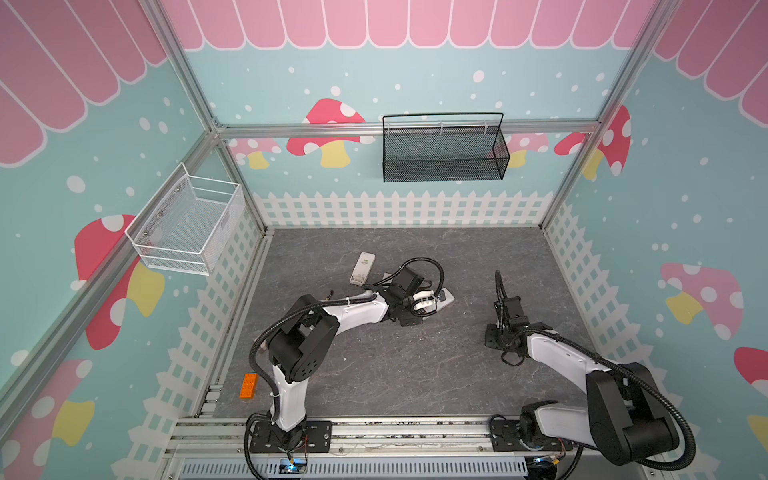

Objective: Unload the batteries from the remote control
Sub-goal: 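Grasp the clear-handled screwdriver with the right gripper and lift it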

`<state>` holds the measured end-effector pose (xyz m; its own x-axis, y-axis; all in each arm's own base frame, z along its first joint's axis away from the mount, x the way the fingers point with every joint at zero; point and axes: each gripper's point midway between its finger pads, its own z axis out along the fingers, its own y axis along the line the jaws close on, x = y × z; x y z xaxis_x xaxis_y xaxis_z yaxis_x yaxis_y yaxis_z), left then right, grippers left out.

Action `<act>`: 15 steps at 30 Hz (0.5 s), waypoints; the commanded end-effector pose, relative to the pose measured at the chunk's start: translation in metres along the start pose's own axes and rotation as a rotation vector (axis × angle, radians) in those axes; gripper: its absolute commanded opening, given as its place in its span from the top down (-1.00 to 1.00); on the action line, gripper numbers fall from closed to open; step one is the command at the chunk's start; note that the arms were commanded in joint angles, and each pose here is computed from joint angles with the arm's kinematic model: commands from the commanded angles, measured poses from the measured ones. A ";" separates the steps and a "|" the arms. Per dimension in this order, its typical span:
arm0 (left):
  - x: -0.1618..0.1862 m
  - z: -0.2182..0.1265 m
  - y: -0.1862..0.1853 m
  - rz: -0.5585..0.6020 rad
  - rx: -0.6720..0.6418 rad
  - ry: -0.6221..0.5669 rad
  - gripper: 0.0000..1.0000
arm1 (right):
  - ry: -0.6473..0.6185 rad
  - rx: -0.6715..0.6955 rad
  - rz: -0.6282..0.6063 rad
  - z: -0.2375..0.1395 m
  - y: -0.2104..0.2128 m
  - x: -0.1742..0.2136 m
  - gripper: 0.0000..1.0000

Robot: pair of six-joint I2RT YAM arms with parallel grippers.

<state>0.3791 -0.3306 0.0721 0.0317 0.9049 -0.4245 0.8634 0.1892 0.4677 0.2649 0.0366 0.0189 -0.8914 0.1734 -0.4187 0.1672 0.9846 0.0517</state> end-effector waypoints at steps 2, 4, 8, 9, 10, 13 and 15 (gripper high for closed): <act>-0.011 -0.044 0.033 -0.213 0.034 -0.020 -0.99 | -0.064 -0.055 -0.110 -0.009 0.016 -0.030 0.80; -0.019 -0.064 0.044 -0.313 0.073 -0.066 -0.99 | -0.127 -0.103 -0.160 -0.018 0.028 -0.051 0.85; -0.037 -0.099 0.062 -0.403 0.078 -0.129 -0.99 | -0.244 -0.261 -0.318 -0.042 0.065 -0.084 1.00; -0.042 -0.107 0.065 -0.431 0.080 -0.142 -0.98 | -0.280 -0.305 -0.357 -0.050 0.074 -0.090 1.00; -0.045 -0.112 0.068 -0.459 0.086 -0.156 -0.98 | -0.309 -0.339 -0.393 -0.057 0.081 -0.094 1.00; -0.048 -0.124 0.077 -0.609 0.155 -0.208 -0.98 | -0.437 -0.426 -0.509 -0.080 0.100 -0.105 1.00; -0.044 -0.131 0.093 -0.708 0.197 -0.249 -0.96 | -0.531 -0.484 -0.619 -0.095 0.113 -0.106 1.00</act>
<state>0.3945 -0.3154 0.2340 -0.2917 0.5937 -0.7500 0.8274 0.5501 0.1136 0.3384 0.1057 0.1248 -0.6394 -0.1770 -0.7482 -0.3691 0.9244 0.0967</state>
